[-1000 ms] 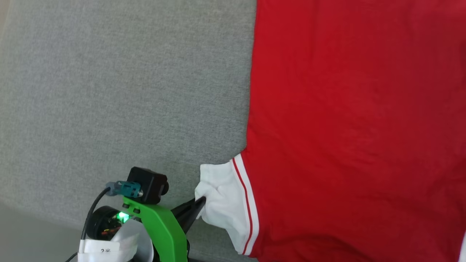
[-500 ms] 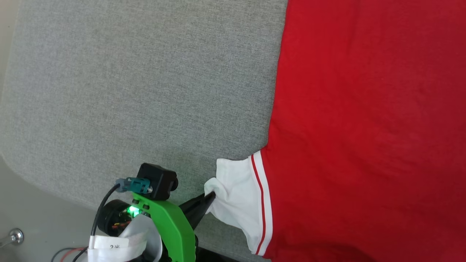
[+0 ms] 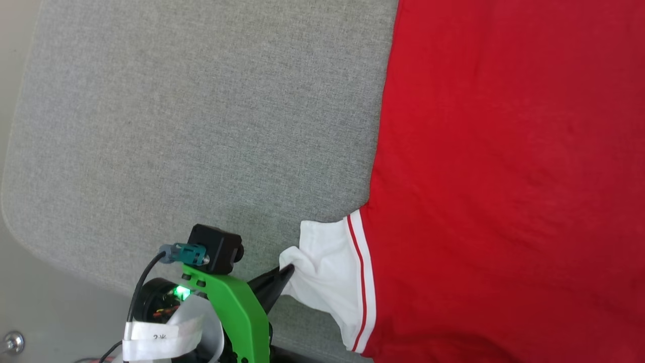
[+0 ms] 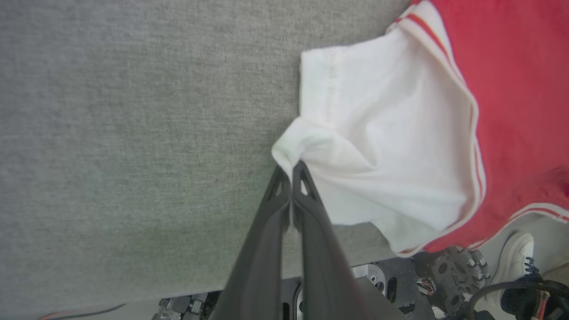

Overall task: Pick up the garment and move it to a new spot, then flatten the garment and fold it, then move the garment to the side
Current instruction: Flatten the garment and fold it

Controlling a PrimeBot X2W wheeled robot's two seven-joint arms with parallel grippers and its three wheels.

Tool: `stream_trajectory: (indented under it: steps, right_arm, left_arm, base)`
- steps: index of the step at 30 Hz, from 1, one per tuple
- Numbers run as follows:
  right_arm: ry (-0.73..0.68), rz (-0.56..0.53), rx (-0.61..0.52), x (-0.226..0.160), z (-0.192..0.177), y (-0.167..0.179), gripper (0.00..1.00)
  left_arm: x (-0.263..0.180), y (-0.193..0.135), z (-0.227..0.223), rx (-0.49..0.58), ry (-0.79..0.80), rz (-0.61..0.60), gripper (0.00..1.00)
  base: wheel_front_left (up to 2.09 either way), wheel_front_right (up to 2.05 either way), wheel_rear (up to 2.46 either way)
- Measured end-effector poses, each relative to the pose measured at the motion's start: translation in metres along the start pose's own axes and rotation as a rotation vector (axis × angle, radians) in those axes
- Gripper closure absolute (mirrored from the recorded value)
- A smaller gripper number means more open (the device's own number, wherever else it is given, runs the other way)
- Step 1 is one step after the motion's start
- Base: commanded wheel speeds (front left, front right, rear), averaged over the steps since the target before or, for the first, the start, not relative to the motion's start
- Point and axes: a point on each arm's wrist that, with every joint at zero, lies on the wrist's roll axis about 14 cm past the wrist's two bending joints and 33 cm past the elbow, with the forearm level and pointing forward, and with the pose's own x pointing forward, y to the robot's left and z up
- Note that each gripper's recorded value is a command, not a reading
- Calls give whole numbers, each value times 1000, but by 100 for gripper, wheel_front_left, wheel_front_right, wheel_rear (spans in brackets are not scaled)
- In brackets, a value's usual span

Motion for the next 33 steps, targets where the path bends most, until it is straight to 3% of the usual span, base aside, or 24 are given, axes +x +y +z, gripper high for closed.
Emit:
stream_trajectory:
  steps: [10, 21, 33]
  right_arm:
    - [9, -21, 39, -31, -43, -12, 100]
    - [-1, -13, 79, -88, -116, -15, 100]
    - [-43, -47, 202, -156, -202, -26, 100]
  left_arm:
    - [-18, -4, 18, 29, -83, 4, 100]
    - [-36, -23, 15, 29, -137, -46, 100]
    - [-50, -46, 18, 58, -209, -102, 100]
  base:
    - [0, 0, 0]
    - [0, 0, 0]
    - [0, 0, 0]
